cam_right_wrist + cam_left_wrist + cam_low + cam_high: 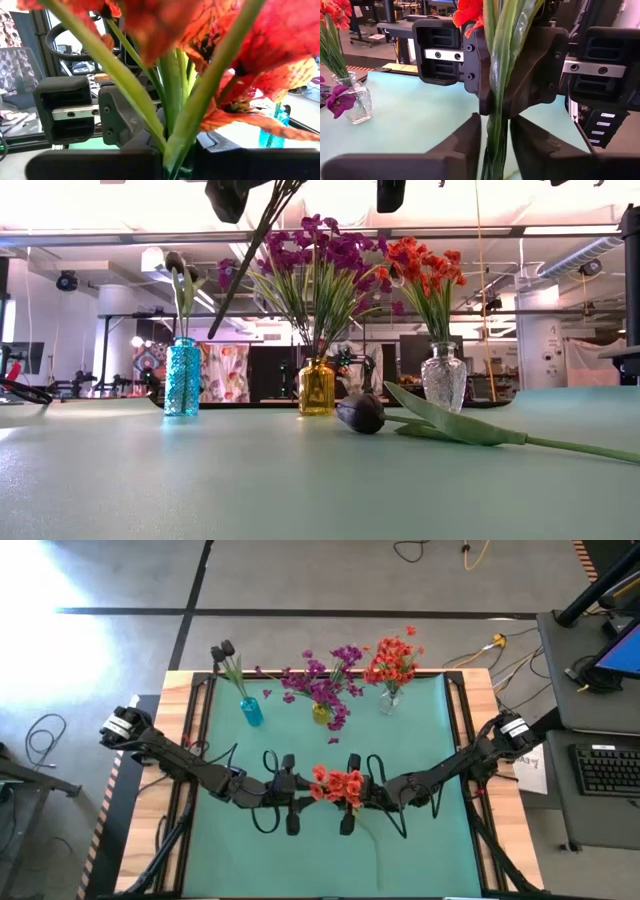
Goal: Sort flowers into vase by color
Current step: Put the orange flowers into the transparent vase
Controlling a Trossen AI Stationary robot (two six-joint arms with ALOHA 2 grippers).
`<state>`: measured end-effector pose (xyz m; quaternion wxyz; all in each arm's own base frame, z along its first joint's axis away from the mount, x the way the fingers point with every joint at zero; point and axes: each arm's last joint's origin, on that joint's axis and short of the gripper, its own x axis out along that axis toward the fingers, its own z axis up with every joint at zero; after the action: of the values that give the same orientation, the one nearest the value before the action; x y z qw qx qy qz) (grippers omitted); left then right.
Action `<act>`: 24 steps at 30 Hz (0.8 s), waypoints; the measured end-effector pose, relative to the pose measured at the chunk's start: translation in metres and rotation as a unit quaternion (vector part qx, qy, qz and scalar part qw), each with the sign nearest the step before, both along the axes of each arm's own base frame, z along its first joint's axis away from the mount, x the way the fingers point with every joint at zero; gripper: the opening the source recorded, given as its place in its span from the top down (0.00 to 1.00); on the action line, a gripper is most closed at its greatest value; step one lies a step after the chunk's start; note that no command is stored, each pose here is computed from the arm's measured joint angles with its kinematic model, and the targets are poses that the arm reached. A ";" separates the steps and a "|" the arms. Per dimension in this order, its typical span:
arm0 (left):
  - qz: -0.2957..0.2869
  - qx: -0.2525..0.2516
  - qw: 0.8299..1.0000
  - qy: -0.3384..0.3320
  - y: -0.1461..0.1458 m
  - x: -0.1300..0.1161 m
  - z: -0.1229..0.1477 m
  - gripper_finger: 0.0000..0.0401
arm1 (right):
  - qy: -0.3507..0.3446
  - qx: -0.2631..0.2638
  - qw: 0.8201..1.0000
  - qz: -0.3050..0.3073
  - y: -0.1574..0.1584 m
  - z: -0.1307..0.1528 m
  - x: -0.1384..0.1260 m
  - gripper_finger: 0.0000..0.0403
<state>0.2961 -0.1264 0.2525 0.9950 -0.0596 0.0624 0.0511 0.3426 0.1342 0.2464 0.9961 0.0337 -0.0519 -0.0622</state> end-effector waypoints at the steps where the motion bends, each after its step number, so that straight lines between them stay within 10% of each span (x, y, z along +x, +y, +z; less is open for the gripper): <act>1: 0.000 0.000 1.000 0.000 0.000 0.000 0.000 0.76 | 0.000 0.000 1.000 0.000 0.000 0.000 0.000 0.93; 24: 0.005 -0.017 0.998 0.053 0.005 -0.011 0.000 0.49 | 0.029 -0.010 1.000 -0.005 -0.002 0.001 -0.003 0.93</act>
<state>0.2854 -0.1218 0.2524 0.9888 -0.0743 0.1157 0.0580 0.3396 0.1324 0.2475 0.9972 0.0215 -0.0235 -0.0681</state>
